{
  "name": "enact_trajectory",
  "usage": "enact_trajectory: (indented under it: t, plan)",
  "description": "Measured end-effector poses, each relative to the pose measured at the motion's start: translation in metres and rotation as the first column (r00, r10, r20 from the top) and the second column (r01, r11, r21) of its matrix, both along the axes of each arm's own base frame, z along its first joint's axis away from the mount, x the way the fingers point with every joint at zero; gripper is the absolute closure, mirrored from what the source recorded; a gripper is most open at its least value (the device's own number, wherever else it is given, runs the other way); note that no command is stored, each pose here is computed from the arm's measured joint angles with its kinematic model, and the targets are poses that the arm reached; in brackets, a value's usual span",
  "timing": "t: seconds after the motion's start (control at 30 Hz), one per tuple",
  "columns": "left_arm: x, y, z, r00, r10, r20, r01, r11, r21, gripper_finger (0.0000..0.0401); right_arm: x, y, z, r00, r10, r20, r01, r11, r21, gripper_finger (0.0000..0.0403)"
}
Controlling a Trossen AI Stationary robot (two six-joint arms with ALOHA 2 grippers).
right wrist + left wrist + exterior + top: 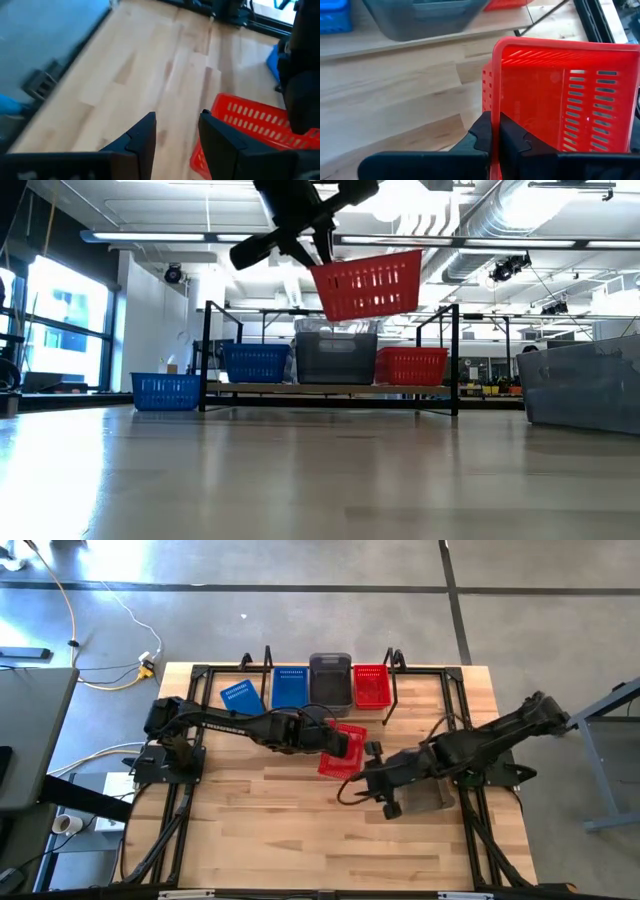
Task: Stack baskets on shelf by color
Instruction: Stack the red bin on the red bins on the shelf
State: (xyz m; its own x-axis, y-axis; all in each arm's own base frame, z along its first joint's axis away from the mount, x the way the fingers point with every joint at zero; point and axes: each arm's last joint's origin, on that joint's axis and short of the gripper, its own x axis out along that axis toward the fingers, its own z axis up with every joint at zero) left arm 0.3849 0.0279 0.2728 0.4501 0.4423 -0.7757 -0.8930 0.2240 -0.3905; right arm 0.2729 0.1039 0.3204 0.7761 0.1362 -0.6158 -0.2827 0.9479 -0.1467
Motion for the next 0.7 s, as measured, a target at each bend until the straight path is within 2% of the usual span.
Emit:
enact_trajectory:
  t: [0.13, 0.4, 0.7]
  plan:
    - [-0.001, 0.0, 0.0, 1.0, 0.022, 0.0, -0.022, 1.0, 0.019, 0.0401, 0.011, 0.002, -0.015, 0.999, -0.024, -0.035, 0.021, 0.996, -0.088, 0.0269]
    - [0.0, -0.001, 0.0, 0.999, 0.035, 0.008, -0.035, 0.999, 0.019, 0.0401, 0.03, 0.0, -0.041, 0.99, -0.105, -0.092, 0.087, 0.98, -0.181, 0.0269]
    - [0.0, -0.003, 0.0, 0.999, 0.032, 0.012, -0.033, 0.999, 0.01, 0.0401, 0.046, -0.012, -0.064, 0.96, -0.238, -0.15, 0.211, 0.962, -0.175, 0.0269]
